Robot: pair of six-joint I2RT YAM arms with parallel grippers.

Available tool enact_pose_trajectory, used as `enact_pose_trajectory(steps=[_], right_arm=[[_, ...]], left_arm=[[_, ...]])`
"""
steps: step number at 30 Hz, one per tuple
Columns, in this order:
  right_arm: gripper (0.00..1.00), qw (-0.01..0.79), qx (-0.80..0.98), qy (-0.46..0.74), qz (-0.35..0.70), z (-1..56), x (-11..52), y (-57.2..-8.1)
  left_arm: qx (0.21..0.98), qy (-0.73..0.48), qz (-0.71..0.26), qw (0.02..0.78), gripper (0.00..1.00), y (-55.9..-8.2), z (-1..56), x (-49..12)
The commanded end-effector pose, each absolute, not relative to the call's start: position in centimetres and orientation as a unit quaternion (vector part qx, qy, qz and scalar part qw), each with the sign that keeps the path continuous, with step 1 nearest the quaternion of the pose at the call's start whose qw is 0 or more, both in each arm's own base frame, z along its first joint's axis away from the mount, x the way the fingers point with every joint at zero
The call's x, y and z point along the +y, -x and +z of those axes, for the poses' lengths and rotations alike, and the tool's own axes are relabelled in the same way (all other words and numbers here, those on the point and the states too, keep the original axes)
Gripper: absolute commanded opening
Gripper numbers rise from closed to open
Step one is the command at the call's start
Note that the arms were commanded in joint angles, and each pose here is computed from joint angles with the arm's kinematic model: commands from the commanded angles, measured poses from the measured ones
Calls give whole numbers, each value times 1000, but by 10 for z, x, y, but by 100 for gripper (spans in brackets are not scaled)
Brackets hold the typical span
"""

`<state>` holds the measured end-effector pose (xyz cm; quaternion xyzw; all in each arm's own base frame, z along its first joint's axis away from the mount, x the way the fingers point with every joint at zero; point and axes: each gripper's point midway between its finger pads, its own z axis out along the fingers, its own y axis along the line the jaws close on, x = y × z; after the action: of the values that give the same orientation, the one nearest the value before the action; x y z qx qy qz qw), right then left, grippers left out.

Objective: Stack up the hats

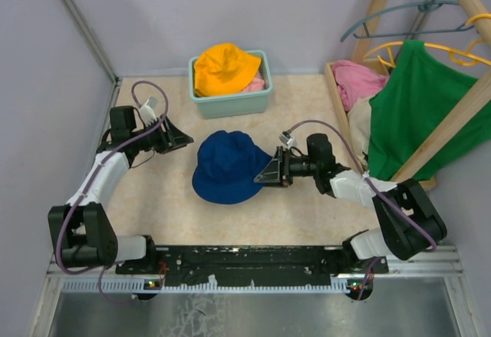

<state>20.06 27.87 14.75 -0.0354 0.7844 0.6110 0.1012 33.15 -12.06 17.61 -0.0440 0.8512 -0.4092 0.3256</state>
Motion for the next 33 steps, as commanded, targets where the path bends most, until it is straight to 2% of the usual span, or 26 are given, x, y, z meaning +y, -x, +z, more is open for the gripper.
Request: enact_pose_trajectory(steps=[1,13,22,26,28,33], right_arm=[[50,149,777,88,605,167,277,-203],[57,161,754,92,631,175,266,-174],[57,175,731,51,657,165,262,-156],[57,218,714,29,665,170,267,-154],[56,248,699,10,670,177,268,-157],[55,282,689,-13,668,179,278,-156]], left_arm=[[850,49,-415,322,53,-309,181,-122],[852,149,-400,305,52,-251,184,-115],[843,202,-442,230,48,-197,183,-130],[833,234,-448,226,49,-179,182,-131],[824,246,-454,233,54,-177,181,-132],[819,247,-460,238,54,-182,178,-132]])
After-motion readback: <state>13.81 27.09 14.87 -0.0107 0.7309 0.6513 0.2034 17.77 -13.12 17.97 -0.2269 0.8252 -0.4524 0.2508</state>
